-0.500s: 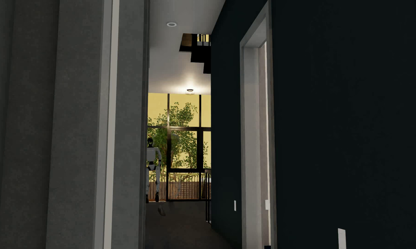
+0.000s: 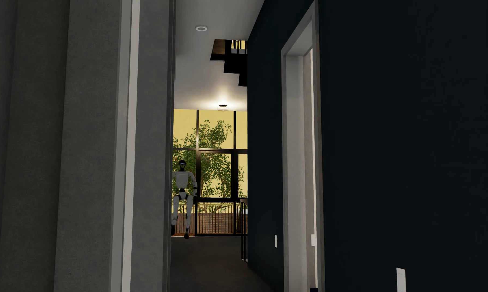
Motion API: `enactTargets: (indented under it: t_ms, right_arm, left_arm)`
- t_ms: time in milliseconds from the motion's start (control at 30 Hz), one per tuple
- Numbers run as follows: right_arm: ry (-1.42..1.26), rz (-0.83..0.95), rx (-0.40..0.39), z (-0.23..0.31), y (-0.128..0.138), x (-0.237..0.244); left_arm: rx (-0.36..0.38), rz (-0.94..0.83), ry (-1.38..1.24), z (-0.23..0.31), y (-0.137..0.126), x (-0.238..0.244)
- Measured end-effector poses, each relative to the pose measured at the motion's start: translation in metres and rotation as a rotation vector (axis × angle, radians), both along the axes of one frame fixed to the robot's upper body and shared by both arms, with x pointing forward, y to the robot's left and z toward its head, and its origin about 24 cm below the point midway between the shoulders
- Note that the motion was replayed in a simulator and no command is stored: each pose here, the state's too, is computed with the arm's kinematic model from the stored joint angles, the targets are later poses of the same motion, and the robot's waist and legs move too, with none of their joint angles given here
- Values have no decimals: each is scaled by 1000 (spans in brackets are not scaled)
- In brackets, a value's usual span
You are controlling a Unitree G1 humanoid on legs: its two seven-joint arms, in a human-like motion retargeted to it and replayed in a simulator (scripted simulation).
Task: Walk towards the door
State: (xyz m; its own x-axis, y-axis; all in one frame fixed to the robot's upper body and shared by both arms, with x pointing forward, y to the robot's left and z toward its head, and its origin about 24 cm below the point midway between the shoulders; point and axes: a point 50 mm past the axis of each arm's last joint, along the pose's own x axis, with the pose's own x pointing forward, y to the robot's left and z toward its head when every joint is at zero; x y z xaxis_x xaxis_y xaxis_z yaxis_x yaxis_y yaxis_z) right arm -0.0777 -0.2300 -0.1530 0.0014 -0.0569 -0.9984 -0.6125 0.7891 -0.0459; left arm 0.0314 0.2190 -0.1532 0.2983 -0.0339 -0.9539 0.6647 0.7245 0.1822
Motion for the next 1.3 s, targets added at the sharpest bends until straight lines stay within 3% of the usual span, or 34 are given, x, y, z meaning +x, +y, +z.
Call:
enactTargets:
  t_ms: [67,200,367,467,633,733,800,933,1000,1100,1200,1300]
  right_arm:
    - [19,-52,10,3,7,-15]
    - [36,5,44,1,16,-16]
    - [3,-29,-50,4,-16,-3]
    - [-90,-53,-100,3,-35,33]
    - [-473,-229,-109,25,-54,123]
    - [-566,-247,-97,35,-55,142]
    - [-505,-244,-77,26,-45,127]
    - [-94,-43,0,-1,-2,26]
    - [48,58,22,-1,7,-10]
    - [168,86,32,9,9,-52]
    - [207,166,70,10,18,-60]
    - [98,106,44,2,11,-27]
  left_arm:
    - [2,23,-16,4,6,-1]
    - [8,9,13,3,6,-10]
    - [-56,-1,189,-3,-23,-75]
    - [-125,-43,177,2,-41,-79]
    - [-92,-55,234,1,-33,-94]
    - [-70,-45,237,1,-26,-94]
    - [-46,-56,226,0,-19,-86]
    - [-8,-93,238,-5,-11,-80]
    - [1,-153,186,-7,-10,-54]
    - [5,-34,7,1,1,-1]
    - [-2,116,-213,22,19,51]
    - [-24,129,-262,26,15,65]
